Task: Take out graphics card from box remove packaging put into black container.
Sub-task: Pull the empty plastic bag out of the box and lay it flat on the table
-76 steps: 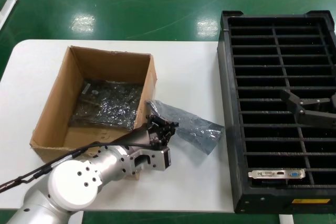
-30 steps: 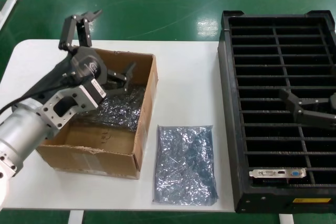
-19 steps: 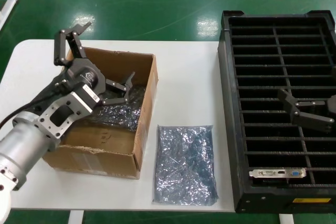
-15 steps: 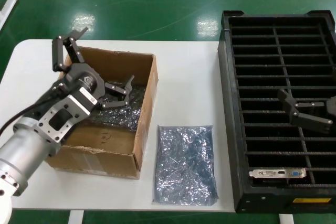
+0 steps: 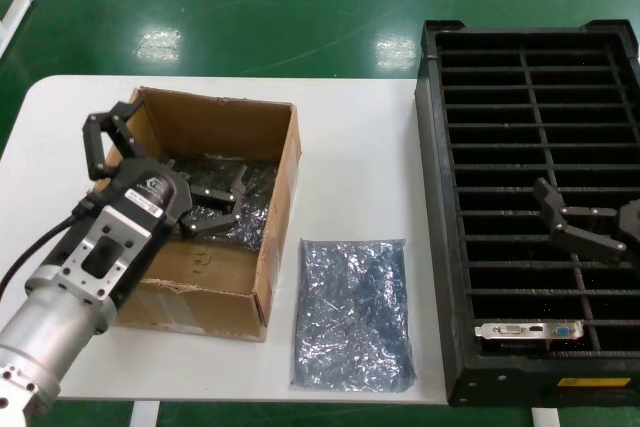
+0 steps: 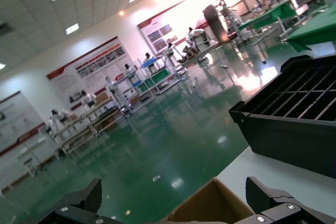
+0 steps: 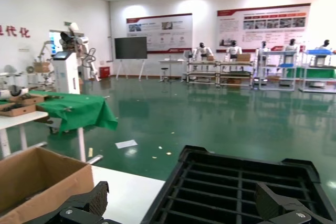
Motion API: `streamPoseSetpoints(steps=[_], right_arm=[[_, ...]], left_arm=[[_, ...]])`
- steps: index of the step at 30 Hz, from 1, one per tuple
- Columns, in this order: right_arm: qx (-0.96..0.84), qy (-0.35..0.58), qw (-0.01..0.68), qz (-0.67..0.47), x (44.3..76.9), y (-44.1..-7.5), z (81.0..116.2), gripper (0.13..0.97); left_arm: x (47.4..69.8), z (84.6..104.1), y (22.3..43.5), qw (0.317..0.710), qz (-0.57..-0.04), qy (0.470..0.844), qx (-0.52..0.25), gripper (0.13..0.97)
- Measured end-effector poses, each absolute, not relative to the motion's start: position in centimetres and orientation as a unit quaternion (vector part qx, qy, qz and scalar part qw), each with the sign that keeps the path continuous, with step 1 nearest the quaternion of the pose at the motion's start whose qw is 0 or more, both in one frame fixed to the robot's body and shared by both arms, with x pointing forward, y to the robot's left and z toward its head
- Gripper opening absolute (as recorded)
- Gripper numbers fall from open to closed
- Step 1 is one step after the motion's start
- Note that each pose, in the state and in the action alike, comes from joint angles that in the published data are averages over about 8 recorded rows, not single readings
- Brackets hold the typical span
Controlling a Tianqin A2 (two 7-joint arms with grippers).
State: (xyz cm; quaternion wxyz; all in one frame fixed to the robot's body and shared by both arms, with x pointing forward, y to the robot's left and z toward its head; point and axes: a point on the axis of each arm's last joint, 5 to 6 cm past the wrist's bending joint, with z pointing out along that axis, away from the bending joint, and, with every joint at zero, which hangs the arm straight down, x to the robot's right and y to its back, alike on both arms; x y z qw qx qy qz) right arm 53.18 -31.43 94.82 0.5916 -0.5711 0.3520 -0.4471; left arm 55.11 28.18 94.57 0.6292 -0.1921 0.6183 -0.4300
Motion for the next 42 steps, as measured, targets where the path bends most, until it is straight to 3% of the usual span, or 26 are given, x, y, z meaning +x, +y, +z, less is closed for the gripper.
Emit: streamPoseSetpoints(steps=[42], right_arm=[[-0.522,0.459,0.506,-0.511,51.0,-28.3,86.1,0.966]], left_arm=[[50.6,86.1,28.1,0.522,-0.495,0.529,-0.45,0.966]])
